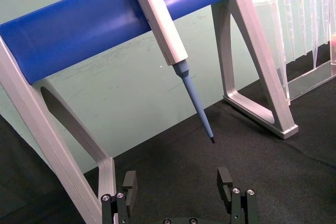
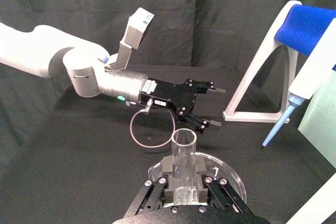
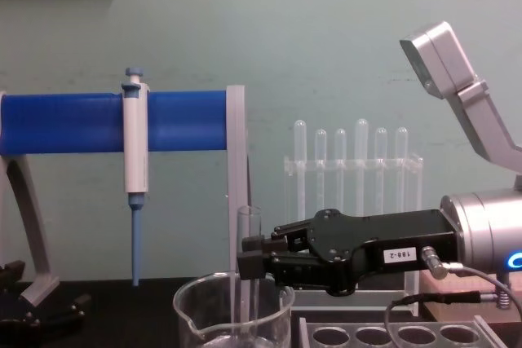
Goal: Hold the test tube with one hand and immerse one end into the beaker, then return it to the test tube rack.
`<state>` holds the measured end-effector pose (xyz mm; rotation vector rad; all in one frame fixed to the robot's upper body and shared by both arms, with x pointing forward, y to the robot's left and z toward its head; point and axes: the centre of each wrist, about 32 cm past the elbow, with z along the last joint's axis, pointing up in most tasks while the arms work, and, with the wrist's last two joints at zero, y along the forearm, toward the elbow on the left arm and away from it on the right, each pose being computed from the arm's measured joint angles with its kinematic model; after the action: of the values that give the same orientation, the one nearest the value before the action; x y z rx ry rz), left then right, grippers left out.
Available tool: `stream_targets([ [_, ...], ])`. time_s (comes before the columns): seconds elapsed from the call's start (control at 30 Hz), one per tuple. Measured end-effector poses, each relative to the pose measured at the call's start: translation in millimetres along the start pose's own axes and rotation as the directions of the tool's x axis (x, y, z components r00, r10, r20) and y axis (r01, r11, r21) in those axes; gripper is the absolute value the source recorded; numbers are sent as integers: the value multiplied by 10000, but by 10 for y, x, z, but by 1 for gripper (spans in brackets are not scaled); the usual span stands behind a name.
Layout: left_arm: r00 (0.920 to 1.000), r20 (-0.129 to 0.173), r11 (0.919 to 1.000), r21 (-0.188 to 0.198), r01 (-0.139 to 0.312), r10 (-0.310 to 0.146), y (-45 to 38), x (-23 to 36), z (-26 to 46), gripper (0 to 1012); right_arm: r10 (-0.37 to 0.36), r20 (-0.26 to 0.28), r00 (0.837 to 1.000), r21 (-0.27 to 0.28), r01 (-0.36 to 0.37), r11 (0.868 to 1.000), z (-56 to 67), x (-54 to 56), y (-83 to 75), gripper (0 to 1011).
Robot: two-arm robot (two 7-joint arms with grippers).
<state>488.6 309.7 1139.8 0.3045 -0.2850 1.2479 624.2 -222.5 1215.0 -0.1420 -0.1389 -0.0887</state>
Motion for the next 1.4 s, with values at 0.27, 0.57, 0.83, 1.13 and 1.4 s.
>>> stream_targets([
  [0.27,10000,0,10000,0,0,0,0,0,0,1000,-1,-1,10000,0,1,10000,0,0,0,238],
  [0.57,10000,0,10000,0,0,0,0,0,0,1000,0,-1,10000,0,0,10000,0,0,0,238],
  [0.83,10000,0,10000,0,0,0,0,0,0,1000,-1,0,10000,0,1,10000,0,0,0,238],
  [1.13,10000,0,10000,0,0,0,0,0,0,1000,0,0,10000,0,0,10000,0,0,0,238],
  [1.4,10000,0,10000,0,0,0,0,0,0,1000,-16,57,10000,13,16,10000,32,10,-19,238],
])
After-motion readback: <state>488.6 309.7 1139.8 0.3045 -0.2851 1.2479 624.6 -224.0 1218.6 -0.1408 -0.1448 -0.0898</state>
